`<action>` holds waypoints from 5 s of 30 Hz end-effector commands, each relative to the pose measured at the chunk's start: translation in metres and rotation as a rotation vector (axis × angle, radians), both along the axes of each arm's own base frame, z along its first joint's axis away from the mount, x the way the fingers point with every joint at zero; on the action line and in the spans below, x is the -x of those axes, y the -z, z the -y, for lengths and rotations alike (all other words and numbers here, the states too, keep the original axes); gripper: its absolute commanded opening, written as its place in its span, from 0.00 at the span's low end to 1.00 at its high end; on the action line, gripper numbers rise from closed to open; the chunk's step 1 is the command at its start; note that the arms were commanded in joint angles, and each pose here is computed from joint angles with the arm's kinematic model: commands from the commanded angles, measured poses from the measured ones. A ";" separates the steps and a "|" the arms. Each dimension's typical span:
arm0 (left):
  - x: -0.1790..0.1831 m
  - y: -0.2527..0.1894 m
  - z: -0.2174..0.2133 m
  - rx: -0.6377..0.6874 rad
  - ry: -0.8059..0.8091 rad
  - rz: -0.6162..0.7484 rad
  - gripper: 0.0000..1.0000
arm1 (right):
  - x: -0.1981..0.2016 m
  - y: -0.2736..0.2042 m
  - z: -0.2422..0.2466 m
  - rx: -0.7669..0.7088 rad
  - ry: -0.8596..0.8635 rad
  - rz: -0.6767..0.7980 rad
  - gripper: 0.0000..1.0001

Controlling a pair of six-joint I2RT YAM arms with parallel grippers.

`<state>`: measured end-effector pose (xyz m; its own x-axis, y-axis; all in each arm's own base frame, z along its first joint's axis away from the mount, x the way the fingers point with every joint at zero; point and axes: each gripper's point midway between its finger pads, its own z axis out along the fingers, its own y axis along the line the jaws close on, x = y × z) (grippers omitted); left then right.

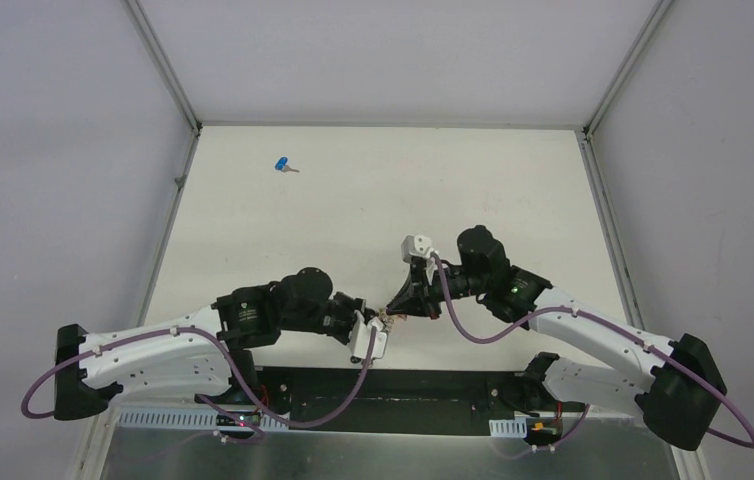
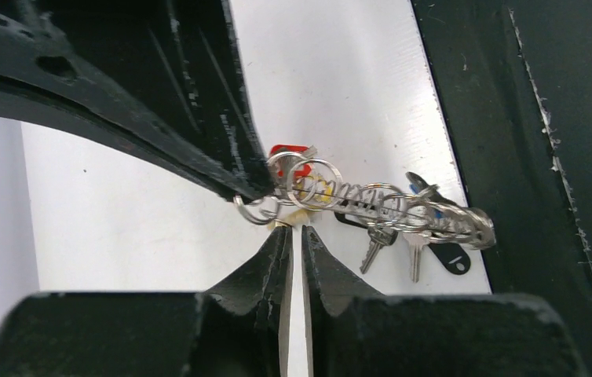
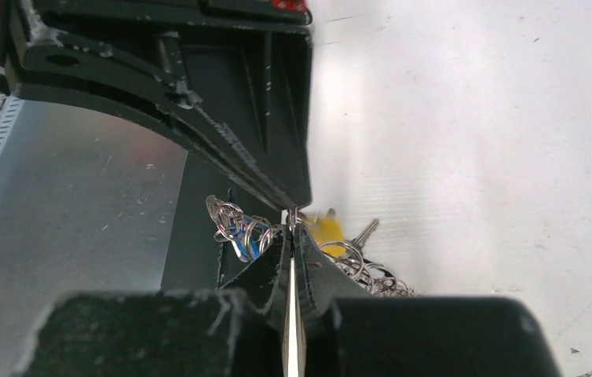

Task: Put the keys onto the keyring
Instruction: Adjust the keyring.

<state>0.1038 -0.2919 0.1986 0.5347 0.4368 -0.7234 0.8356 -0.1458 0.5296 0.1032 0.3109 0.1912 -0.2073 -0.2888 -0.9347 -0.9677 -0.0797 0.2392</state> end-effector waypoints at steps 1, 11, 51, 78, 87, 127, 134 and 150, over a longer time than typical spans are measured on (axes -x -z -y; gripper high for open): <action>0.005 0.000 -0.007 0.006 -0.015 0.009 0.13 | -0.014 -0.039 -0.007 -0.125 0.049 0.105 0.00; -0.009 -0.027 -0.018 0.125 -0.225 -0.097 0.38 | -0.008 -0.043 -0.006 -0.148 0.023 0.114 0.00; -0.004 -0.044 0.007 0.241 -0.186 -0.874 0.29 | 0.005 -0.045 -0.002 -0.172 -0.055 0.138 0.00; -0.015 -0.056 0.014 0.282 -0.165 -0.807 0.00 | -0.003 -0.050 -0.004 -0.171 -0.006 0.146 0.00; -0.042 -0.073 0.001 0.402 -0.356 -0.744 0.00 | -0.019 -0.064 0.008 -0.203 0.158 0.202 0.53; -0.043 -0.081 -0.011 0.484 -0.380 -0.695 0.00 | -0.006 -0.069 0.008 -0.163 0.070 0.193 0.47; -0.043 -0.082 -0.010 0.484 -0.376 -0.694 0.00 | -0.026 -0.057 -0.004 -0.063 0.148 0.079 0.51; -0.046 -0.081 -0.010 0.481 -0.387 -0.680 0.00 | 0.011 -0.078 -0.005 -0.145 -0.065 0.045 0.40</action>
<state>0.1471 -0.2798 0.2523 -0.2699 0.1298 -0.9541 0.9173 0.3358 -0.2138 0.1118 0.3149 0.2212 -0.2669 -0.2840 -0.9209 -0.9590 -0.0168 0.2831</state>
